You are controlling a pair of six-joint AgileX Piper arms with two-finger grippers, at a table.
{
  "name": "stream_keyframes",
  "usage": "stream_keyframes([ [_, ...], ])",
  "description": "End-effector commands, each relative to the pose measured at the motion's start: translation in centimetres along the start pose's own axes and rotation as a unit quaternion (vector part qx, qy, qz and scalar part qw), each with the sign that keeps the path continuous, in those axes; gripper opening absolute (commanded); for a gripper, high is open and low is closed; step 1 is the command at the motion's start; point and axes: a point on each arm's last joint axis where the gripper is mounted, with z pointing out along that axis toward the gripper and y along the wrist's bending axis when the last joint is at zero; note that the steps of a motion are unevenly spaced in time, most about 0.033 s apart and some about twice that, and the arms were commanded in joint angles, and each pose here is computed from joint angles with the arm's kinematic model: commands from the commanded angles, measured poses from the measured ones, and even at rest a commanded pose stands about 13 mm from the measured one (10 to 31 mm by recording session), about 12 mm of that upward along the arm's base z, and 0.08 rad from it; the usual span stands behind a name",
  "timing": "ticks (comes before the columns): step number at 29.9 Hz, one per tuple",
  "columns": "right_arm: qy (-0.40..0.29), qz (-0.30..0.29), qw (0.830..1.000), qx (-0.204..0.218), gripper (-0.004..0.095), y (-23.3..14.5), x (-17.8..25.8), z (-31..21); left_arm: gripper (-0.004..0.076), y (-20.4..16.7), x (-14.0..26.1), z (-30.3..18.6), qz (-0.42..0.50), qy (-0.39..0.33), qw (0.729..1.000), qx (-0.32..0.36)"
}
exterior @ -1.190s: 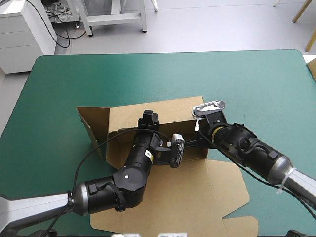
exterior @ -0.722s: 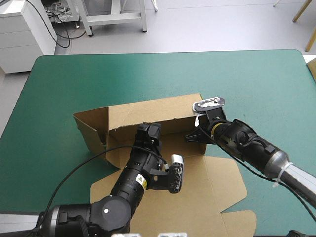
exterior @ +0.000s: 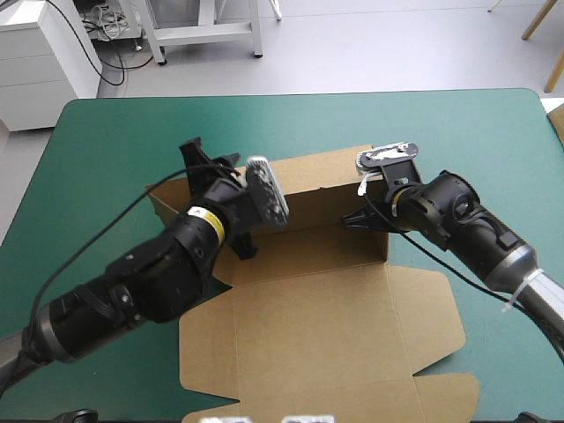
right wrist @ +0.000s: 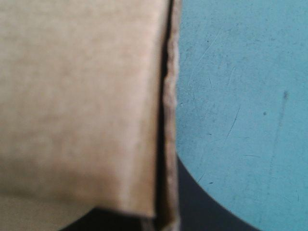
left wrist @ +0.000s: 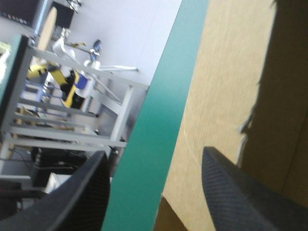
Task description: Fold the box
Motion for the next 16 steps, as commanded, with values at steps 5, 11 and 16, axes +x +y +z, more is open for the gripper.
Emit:
stream_keyframes([
  [5,0.008,0.037,0.999,-0.023,-0.002,-4.2,-2.3,-2.2,0.041,6.4,2.1,-1.0,-0.129,-0.018,0.991,-0.014],
  [11,0.081,0.051,0.995,-0.011,-0.0022,-7.4,-3.1,0.1,0.041,8.2,3.6,-2.6,-0.208,-0.049,0.977,-0.018],
  [16,0.104,0.048,0.993,-0.021,-0.002,-7.9,-4.0,2.9,0.0404,8.4,5.7,-3.7,-0.255,-0.046,0.966,-0.018],
])
